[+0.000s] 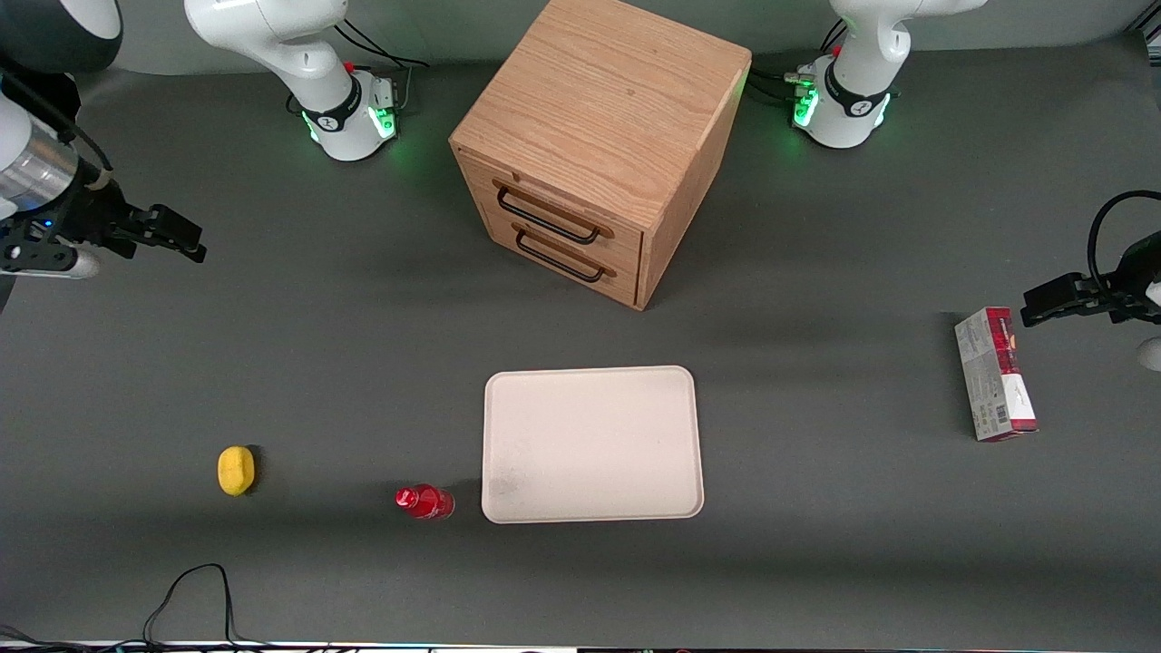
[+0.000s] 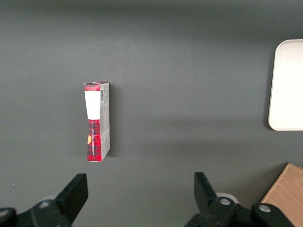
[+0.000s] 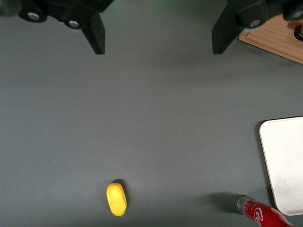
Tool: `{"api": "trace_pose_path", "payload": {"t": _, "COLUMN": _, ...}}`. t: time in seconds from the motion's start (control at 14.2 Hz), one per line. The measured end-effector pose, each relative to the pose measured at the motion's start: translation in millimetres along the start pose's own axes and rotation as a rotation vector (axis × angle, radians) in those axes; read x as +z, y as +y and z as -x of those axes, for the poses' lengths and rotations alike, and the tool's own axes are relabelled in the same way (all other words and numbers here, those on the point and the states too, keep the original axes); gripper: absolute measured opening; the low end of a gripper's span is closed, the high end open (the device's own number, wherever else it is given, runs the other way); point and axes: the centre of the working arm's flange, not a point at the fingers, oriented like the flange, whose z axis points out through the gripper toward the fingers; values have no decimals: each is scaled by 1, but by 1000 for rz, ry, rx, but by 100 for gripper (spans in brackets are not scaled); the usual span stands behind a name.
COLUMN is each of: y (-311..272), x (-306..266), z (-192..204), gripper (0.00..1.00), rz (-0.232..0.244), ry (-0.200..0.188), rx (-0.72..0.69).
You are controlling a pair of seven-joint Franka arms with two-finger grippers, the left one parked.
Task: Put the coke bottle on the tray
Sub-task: 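Move the right gripper down over the red Coca-Cola bottle, then close the right gripper around the bottle's cap end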
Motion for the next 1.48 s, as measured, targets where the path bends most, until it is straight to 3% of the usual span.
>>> {"api": "trace_pose_path", "payload": {"t": 0.14, "y": -5, "x": 0, "z": -8, "gripper": 100, "rz": 15, "ry": -44, "rx": -12}}
{"api": "trace_pose_path", "payload": {"t": 0.42, "y": -54, "x": 0, "z": -47, "gripper": 100, "rz": 1, "ry": -44, "rx": -74}}
{"api": "trace_pose_path", "payload": {"t": 0.71, "y": -145, "x": 22, "z": -121, "gripper": 100, "rz": -6, "ry": 4, "rx": -182}}
{"api": "trace_pose_path", "payload": {"t": 0.92, "y": -179, "x": 67, "z": -172, "gripper": 100, "rz": -22, "ry": 55, "rx": -177}}
{"api": "trace_pose_path", "payload": {"t": 1.2, "y": -205, "x": 135, "z": -202, "gripper": 100, "rz": -42, "ry": 76, "rx": -126}}
{"api": "trace_pose_path", "payload": {"t": 1.48, "y": -225, "x": 208, "z": -225, "gripper": 99, "rz": -62, "ry": 129, "rx": -94}}
